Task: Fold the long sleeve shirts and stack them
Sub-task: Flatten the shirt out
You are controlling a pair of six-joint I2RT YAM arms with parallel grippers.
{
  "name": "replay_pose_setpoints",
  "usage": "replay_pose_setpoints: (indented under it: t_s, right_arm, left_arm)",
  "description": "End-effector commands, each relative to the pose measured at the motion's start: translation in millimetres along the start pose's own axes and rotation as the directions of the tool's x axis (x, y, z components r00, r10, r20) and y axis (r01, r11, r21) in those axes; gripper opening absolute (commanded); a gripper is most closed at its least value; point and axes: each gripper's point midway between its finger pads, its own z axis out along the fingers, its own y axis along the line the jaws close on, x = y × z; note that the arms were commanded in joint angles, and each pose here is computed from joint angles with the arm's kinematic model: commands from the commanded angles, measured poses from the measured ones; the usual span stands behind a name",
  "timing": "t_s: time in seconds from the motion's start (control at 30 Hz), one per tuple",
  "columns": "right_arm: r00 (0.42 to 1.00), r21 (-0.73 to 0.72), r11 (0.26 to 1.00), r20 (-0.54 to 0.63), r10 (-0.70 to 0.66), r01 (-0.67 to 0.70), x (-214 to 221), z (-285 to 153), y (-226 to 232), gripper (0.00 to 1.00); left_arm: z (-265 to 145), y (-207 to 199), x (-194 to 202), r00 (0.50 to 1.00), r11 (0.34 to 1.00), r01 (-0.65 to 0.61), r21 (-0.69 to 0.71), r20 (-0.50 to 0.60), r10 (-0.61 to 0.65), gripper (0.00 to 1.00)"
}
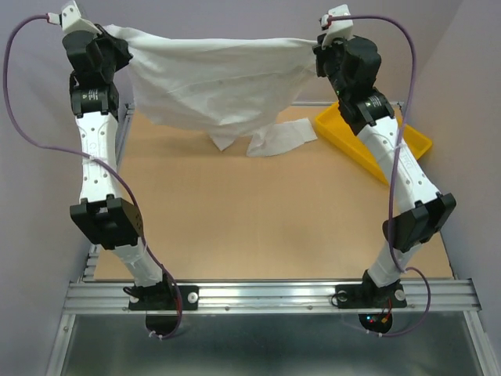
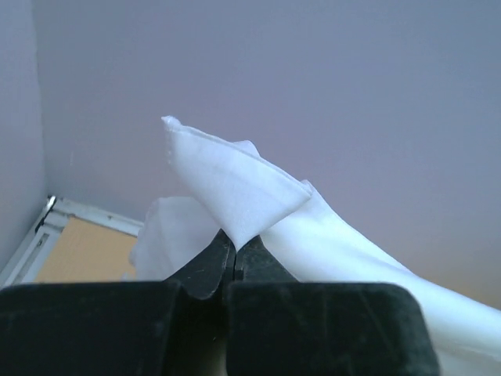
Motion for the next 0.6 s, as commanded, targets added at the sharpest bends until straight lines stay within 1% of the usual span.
replay_pose_setpoints:
  t_s: [0.0,0.03,0.07,0.1,0.13,0.17,0.2,0.23,0.27,0.3,0.33,0.37,0.4,0.43,0.47,0.5,0.53,0.57]
  right_arm:
    - [0.994,0.059,0.997,0.087,-0.061,0.056,-45,-30,-29,0.01]
    - [0.994,0.026,0.999,0.101,-0.042,0.04,-48,-39,-25,0.01]
    - [0.994,-0.043,0.998,0.107,-0.035,0.04,-45,-45,-12,0.0]
    - [0.995,-0.08,0.996,0.098,-0.024,0.032,-38,-61,-8,0.01]
    - [0.996,-0.137,0.991,0.087,0.015,-0.003,-31,-70,3,0.01]
    - [0.997,-0.161,0.987,0.066,0.036,-0.025,-19,-88,6,0.01]
    - [0.996,-0.186,0.98,0.035,0.084,-0.076,-6,-96,13,0.03]
    - [0.994,-0.234,0.967,0.016,0.109,-0.102,3,-106,23,0.04]
    - [0.991,-0.25,0.959,0.002,0.137,-0.132,9,-118,26,0.05]
    - [0.986,-0.275,0.947,-0.03,0.162,-0.163,23,-129,34,0.07]
    - [0.975,-0.323,0.92,-0.068,0.21,-0.221,40,-153,44,0.16]
    - [0.966,-0.346,0.902,-0.106,0.237,-0.259,54,-165,53,0.2]
    - [0.954,-0.367,0.881,-0.137,0.267,-0.299,65,-177,60,0.26]
    - [0.931,-0.412,0.836,-0.196,0.309,-0.364,88,-205,74,0.44]
    - [0.916,-0.42,0.816,-0.226,0.331,-0.398,99,-218,79,0.52]
    - [0.902,-0.432,0.794,-0.251,0.35,-0.428,108,-234,83,0.61]
    - [0.869,-0.436,0.754,-0.309,0.387,-0.491,133,-260,92,0.64]
    - [0.855,-0.438,0.736,-0.323,0.406,-0.516,140,-274,94,0.67]
  left_arm:
    - [-40,-36,-61,0.983,0.991,-0.083,0.104,0.17,0.064,0.0]
    - [-39,-27,-45,0.985,0.992,-0.078,0.101,0.163,0.061,0.0]
    - [-64,-35,-58,0.975,0.99,-0.083,0.113,0.213,0.058,0.0]
    - [-72,-32,-53,0.974,0.991,-0.076,0.11,0.221,0.05,0.0]
    - [-70,-13,-19,0.983,0.995,-0.044,0.086,0.179,0.028,0.0]
    - [-95,-13,-27,0.975,0.997,-0.031,0.075,0.221,0.013,0.0]
    - [-96,13,15,0.988,1.0,0.003,0.019,0.156,-0.006,0.0]
    - [-121,12,13,0.981,0.998,0.059,0.015,0.185,-0.061,0.0]
    - [-131,23,24,0.98,0.997,0.08,-0.018,0.185,-0.075,0.09]
    - [-140,31,39,0.981,0.995,0.096,-0.034,0.17,-0.088,0.15]
    - [-160,44,69,0.985,0.991,0.117,-0.059,0.137,-0.108,0.22]
    - [-171,57,81,0.976,0.978,0.177,-0.109,0.145,-0.161,0.33]
    - [-181,65,96,0.976,0.972,0.196,-0.132,0.126,-0.18,0.4]
    - [-191,83,135,0.98,0.961,0.197,-0.196,0.045,-0.192,0.45]
    - [-205,85,141,0.979,0.954,0.204,-0.218,0.045,-0.199,0.55]
    - [-212,90,152,0.972,0.941,0.231,-0.248,0.032,-0.231,0.7]
    - [-228,97,177,0.973,0.937,0.212,-0.276,-0.034,-0.23,0.73]
    - [-234,98,180,0.974,0.939,0.203,-0.276,-0.042,-0.223,0.75]
